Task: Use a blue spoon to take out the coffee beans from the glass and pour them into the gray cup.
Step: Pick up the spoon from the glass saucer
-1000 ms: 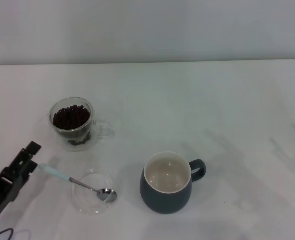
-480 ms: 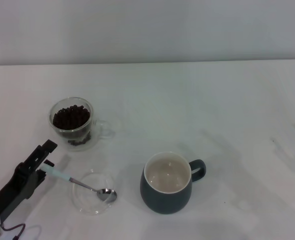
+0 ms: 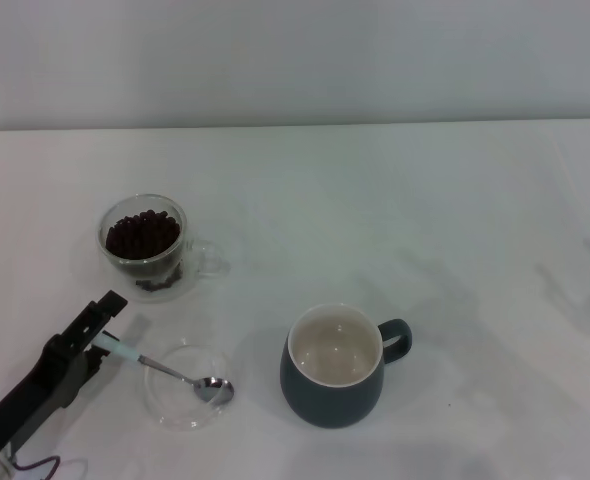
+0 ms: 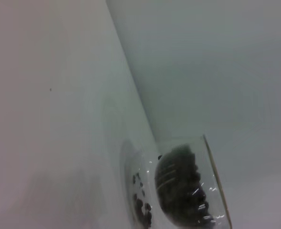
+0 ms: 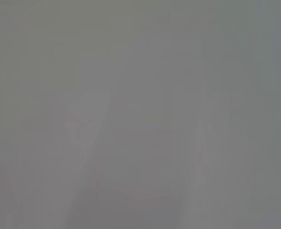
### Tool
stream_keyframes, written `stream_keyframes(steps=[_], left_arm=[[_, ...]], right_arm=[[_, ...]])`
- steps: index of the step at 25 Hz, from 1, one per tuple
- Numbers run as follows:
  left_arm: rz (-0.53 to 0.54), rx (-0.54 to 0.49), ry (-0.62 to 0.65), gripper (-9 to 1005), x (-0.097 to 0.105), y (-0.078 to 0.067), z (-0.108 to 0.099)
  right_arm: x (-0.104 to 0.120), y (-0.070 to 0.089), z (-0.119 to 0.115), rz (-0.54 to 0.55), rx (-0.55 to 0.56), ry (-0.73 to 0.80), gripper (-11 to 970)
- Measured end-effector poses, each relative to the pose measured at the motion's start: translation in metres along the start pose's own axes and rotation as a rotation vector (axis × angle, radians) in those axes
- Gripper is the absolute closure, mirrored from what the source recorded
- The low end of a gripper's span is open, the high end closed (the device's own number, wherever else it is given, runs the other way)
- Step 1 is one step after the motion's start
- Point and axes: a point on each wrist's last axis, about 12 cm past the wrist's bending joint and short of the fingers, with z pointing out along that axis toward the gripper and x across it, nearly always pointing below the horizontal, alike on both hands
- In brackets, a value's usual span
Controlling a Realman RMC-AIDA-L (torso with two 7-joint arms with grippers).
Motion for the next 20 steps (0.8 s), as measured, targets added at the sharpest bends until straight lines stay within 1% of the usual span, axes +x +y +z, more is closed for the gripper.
stream_keyframes(steps=[8, 20], left_arm=[[0.045, 0.010, 0.009, 111, 0.0008, -0.0015, 0.0016], [0.072, 0.034, 0.000, 118, -0.0004, -0.0045, 0.0019]], right_arm=[[0.0027, -0.0013, 0.0035, -0.001, 0.001, 0.015, 175], [0.0048, -0.0020, 0.0072, -0.002, 0.007, 0.022, 175]])
